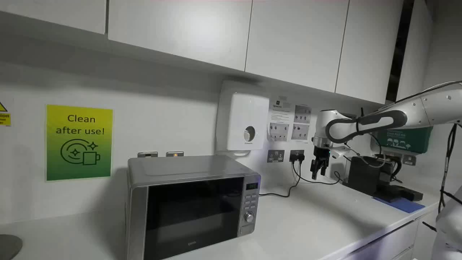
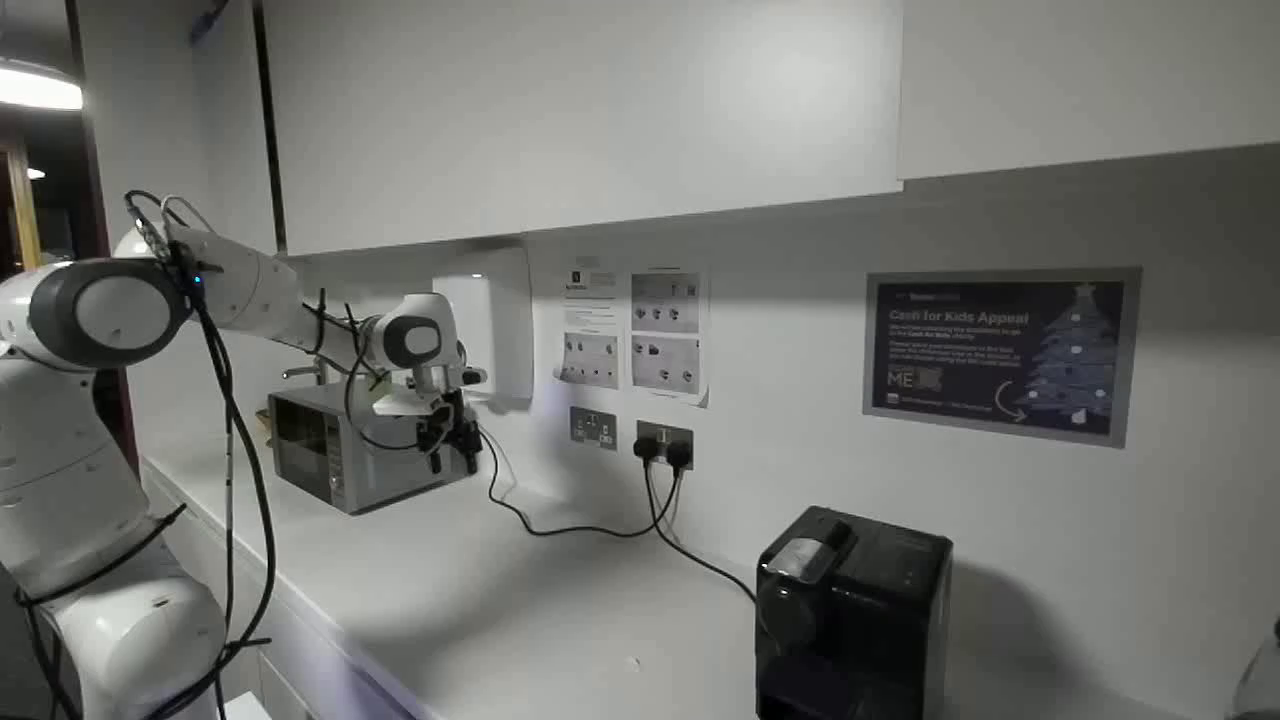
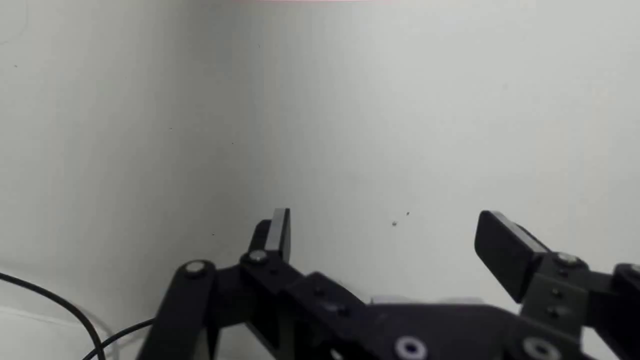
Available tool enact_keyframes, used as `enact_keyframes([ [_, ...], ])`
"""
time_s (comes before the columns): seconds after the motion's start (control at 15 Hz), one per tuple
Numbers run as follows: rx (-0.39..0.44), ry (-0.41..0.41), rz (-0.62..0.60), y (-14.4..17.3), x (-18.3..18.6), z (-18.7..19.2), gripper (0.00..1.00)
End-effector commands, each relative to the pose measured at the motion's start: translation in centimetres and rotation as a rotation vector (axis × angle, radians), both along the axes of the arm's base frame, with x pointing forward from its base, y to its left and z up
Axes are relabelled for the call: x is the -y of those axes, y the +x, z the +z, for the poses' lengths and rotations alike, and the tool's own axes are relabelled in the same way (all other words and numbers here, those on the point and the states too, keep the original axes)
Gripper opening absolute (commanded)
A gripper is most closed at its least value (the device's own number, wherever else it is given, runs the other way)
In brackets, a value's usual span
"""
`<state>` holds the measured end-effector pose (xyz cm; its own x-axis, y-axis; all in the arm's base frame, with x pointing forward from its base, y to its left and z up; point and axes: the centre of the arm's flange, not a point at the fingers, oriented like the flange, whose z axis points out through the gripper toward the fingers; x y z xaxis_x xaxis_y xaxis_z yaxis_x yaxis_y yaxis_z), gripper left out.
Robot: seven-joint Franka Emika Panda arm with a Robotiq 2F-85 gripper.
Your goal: Press the switches on the bottom left socket.
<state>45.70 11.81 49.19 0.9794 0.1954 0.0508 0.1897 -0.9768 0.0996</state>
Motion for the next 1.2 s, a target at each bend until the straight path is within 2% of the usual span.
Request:
enact_keyframes([
  [0.0,-0.001,0.0,0.0,0.0,0.0,0.0,1.0],
  [0.27,0.023,0.009,-0.003,0.2,0.0,-0.1,1.0],
  [0.6,0.144,0.091,-0.003,2.3,-0.4,-0.5,1.0],
  [1.13,0.305,0.174,-0.022,6.5,-0.1,-2.3,1.0],
])
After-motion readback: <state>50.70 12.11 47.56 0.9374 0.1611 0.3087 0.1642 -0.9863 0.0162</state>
